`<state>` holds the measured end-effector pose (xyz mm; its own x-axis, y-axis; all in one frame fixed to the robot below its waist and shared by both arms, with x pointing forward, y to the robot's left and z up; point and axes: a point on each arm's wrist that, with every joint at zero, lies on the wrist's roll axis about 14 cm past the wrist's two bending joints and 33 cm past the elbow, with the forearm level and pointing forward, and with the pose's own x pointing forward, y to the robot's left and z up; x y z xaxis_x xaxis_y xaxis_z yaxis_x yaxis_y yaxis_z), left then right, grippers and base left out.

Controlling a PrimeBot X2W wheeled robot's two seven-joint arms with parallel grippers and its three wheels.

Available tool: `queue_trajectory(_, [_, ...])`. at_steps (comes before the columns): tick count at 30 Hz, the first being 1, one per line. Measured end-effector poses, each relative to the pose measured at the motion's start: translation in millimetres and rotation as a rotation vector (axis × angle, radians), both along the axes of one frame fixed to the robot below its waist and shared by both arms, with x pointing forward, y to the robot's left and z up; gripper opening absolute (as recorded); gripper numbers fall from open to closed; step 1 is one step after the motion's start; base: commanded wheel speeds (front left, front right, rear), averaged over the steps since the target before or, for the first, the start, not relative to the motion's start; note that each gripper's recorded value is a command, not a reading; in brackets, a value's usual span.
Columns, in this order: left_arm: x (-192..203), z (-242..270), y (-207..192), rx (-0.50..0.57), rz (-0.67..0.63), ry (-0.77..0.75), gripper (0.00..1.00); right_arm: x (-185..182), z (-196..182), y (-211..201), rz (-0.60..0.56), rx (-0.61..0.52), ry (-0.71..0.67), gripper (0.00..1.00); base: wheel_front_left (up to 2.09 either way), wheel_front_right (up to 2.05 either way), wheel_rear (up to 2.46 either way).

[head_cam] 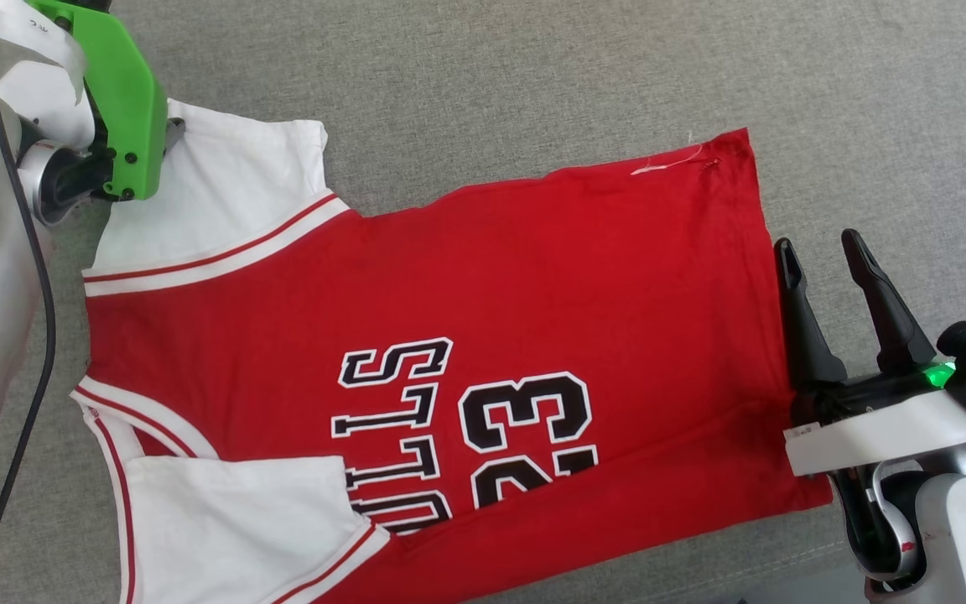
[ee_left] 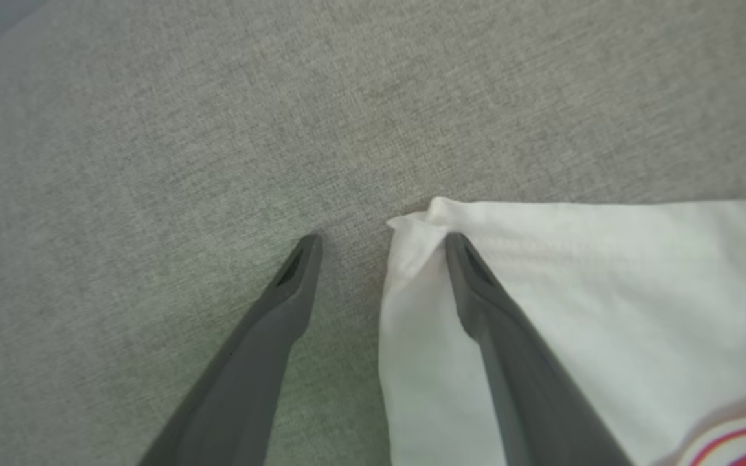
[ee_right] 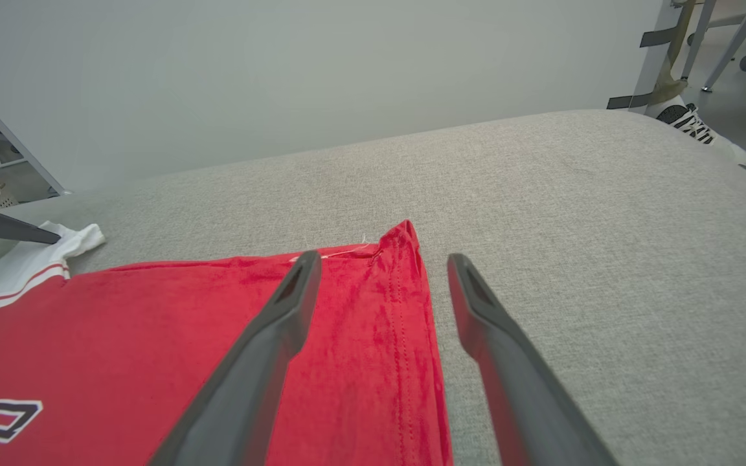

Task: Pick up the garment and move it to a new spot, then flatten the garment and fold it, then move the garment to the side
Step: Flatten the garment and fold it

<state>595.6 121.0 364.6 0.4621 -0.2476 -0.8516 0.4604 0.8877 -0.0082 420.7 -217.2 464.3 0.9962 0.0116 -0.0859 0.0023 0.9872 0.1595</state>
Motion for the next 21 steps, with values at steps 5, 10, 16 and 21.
queue_trajectory(5, [-0.7, -4.1, 1.8, -0.013, 0.026, 0.034, 0.00, 1.8, 2.7, 2.4, 0.005, 0.002, -0.010, 1.00, 0.00, 0.00, 0.00])
queue_trajectory(10, [-0.4, -1.9, -3.4, -0.055, 0.043, 0.021, 0.00, 3.6, 5.2, 5.0, 0.013, 0.004, -0.019, 1.00, 0.00, 0.00, 0.00])
queue_trajectory(16, [-1.7, 15.3, -9.0, -0.153, 0.101, -0.043, 0.00, 1.4, 13.6, 3.6, 0.021, -0.013, -0.025, 1.00, 0.00, 0.00, 0.00])
queue_trajectory(21, [-19.7, 32.7, -18.2, -0.230, 0.112, -0.086, 0.00, -7.8, 16.2, -6.6, 0.028, -0.069, 0.028, 1.00, 0.00, 0.00, 0.00])
